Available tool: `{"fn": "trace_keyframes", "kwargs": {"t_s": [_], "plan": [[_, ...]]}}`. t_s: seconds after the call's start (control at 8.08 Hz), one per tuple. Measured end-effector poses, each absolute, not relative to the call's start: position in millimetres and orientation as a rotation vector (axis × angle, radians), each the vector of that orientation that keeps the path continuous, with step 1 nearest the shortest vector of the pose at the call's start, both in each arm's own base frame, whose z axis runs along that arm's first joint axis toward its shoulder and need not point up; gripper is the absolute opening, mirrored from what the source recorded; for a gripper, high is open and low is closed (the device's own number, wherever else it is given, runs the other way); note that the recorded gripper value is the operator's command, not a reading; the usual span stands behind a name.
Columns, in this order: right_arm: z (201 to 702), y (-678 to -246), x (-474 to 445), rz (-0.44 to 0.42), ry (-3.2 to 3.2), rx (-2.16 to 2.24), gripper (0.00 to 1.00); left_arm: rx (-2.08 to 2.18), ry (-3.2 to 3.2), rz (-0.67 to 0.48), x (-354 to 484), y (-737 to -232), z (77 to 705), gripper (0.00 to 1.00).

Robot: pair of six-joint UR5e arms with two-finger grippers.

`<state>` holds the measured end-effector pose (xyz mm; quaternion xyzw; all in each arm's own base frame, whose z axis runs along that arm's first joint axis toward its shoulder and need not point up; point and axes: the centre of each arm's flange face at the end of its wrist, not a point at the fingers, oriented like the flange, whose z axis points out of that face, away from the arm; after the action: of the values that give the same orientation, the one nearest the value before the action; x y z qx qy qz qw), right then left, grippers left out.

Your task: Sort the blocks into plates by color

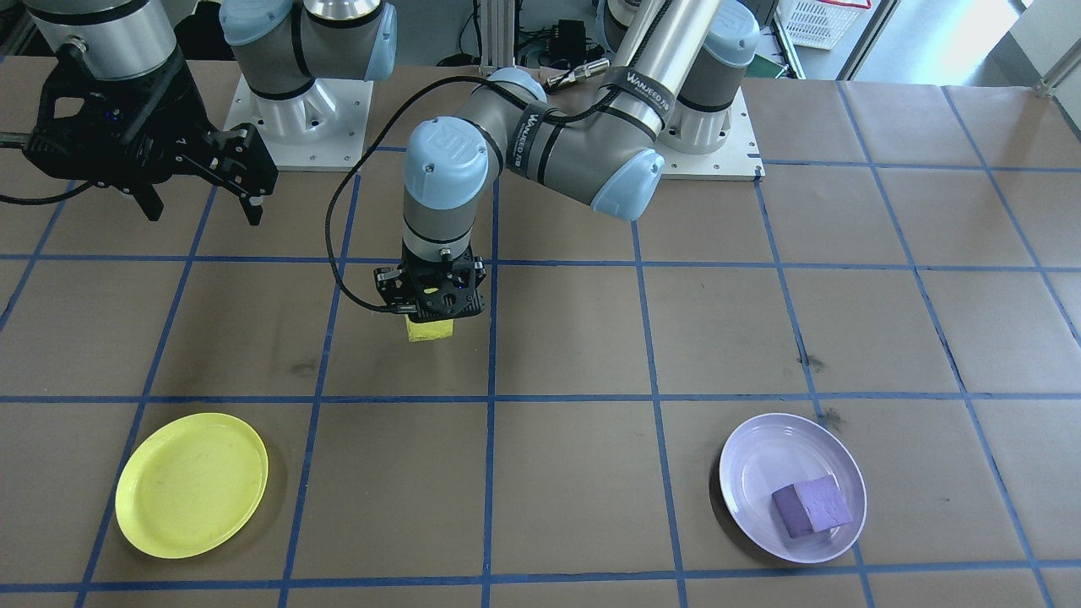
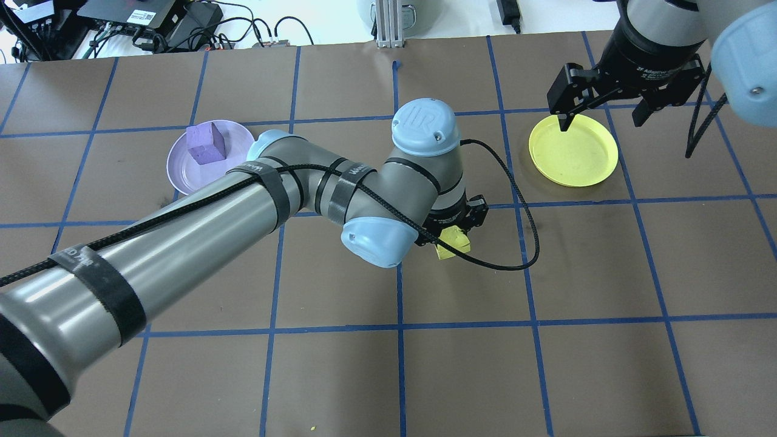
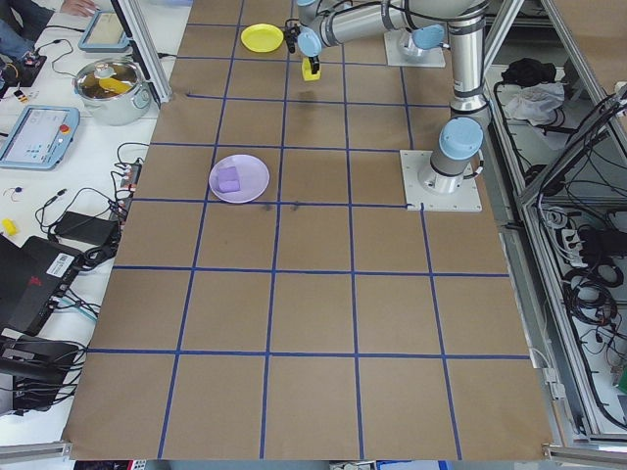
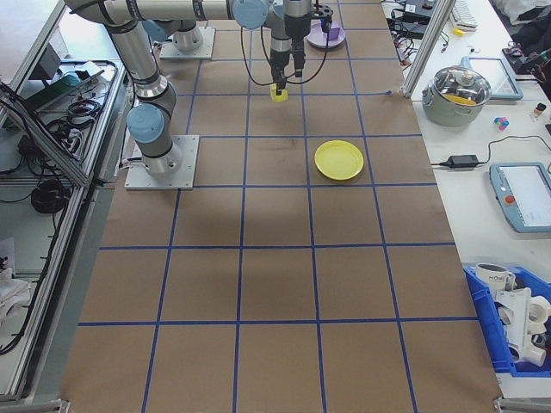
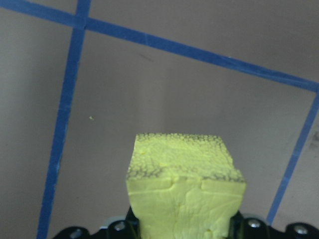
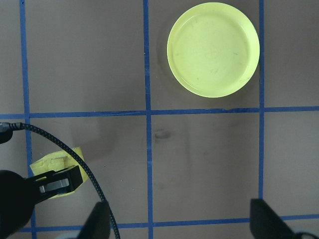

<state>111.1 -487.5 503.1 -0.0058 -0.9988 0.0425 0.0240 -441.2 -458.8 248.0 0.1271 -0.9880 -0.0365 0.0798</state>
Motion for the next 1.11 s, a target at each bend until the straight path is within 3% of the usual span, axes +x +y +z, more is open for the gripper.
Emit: {"fn": "trace_keyframes", "kwargs": {"t_s": [0.74, 0.87, 0.99, 1.11], "plan": [[509.8, -478.4, 110.3, 0.142, -3.085, -0.019, 1.0, 0.275, -3.022, -0.008, -453.1, -474.8, 236.9, 0.0], [513.8, -471.7, 110.7, 0.132, -3.086, -0.017, 1.0, 0.271, -3.04, 0.018, -452.0, -476.6, 229.2, 0.04], [515.0, -466.9, 111.7, 0.11, -3.095, -0.011, 1.0, 0.27, -3.052, 0.027, -451.0, -476.9, 223.3, 0.12], [513.2, -465.7, 113.7, 0.089, -3.114, -0.009, 1.0, 0.27, -3.061, 0.022, -449.5, -475.8, 217.4, 0.62]]}}
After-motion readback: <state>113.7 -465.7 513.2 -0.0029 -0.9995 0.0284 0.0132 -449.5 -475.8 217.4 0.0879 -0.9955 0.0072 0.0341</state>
